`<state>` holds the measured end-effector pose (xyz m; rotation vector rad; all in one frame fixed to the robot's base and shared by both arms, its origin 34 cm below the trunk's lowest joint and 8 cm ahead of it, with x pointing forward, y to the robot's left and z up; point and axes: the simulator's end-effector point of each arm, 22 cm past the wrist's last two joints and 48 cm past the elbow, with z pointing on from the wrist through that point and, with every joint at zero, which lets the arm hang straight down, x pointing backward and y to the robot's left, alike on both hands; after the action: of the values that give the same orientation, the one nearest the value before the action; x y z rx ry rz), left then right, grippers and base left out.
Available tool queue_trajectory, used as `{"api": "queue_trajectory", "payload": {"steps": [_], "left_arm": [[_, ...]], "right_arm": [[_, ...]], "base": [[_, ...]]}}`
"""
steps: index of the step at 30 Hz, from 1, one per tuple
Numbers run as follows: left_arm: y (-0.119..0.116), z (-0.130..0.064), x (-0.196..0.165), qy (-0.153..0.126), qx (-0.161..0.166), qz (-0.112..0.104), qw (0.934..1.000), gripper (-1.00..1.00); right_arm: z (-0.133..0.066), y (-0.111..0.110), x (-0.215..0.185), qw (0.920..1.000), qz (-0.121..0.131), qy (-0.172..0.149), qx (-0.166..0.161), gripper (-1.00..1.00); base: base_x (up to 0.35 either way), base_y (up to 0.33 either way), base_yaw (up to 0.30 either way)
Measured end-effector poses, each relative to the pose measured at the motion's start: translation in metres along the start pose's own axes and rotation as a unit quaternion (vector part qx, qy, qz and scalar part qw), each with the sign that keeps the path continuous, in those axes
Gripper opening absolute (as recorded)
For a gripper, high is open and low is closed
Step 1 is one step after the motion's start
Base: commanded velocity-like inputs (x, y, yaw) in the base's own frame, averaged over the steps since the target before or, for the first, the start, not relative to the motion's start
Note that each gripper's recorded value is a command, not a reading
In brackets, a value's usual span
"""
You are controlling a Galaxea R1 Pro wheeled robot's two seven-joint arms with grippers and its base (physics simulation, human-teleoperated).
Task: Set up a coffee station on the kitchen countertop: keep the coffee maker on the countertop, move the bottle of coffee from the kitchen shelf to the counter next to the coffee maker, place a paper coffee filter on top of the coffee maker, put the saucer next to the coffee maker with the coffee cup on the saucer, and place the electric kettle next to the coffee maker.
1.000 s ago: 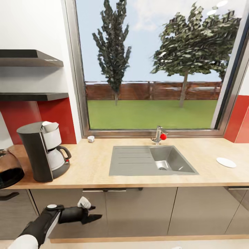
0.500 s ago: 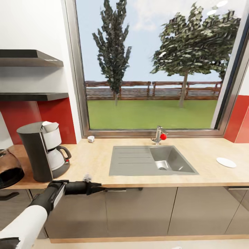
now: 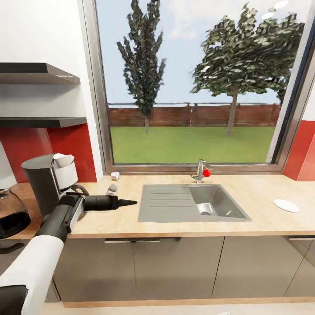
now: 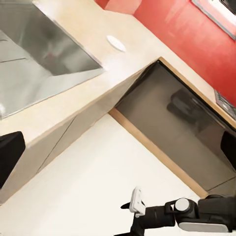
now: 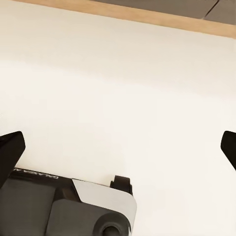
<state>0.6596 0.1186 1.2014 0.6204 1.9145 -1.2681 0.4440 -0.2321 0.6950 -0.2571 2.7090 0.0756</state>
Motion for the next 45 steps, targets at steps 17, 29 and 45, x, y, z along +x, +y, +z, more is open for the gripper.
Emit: {"api": "queue_trajectory", "payload": {"steps": [17,29,45], "left_arm": [[0.017,-0.012,-0.07,-0.018,-0.101,0.03,0.9943,1.0],[0.1,-0.001,-0.106,-0.074,-0.409,0.068,0.9072,1.0],[0.129,-0.003,-0.057,-0.054,-0.468,0.041,0.8812,1.0]], "right_arm": [[0.0,0.001,0.001,1.0,-0.003,0.002,-0.001,1.0],[-0.001,-0.019,0.004,0.9999,-0.001,0.004,0.012,1.0],[-0.002,0.026,-0.054,0.9988,-0.004,-0.047,-0.016,1.0]], "base": [[0.0,0.0,0.0],[0.0,0.0,0.0],[0.0,0.0,0.0]]}}
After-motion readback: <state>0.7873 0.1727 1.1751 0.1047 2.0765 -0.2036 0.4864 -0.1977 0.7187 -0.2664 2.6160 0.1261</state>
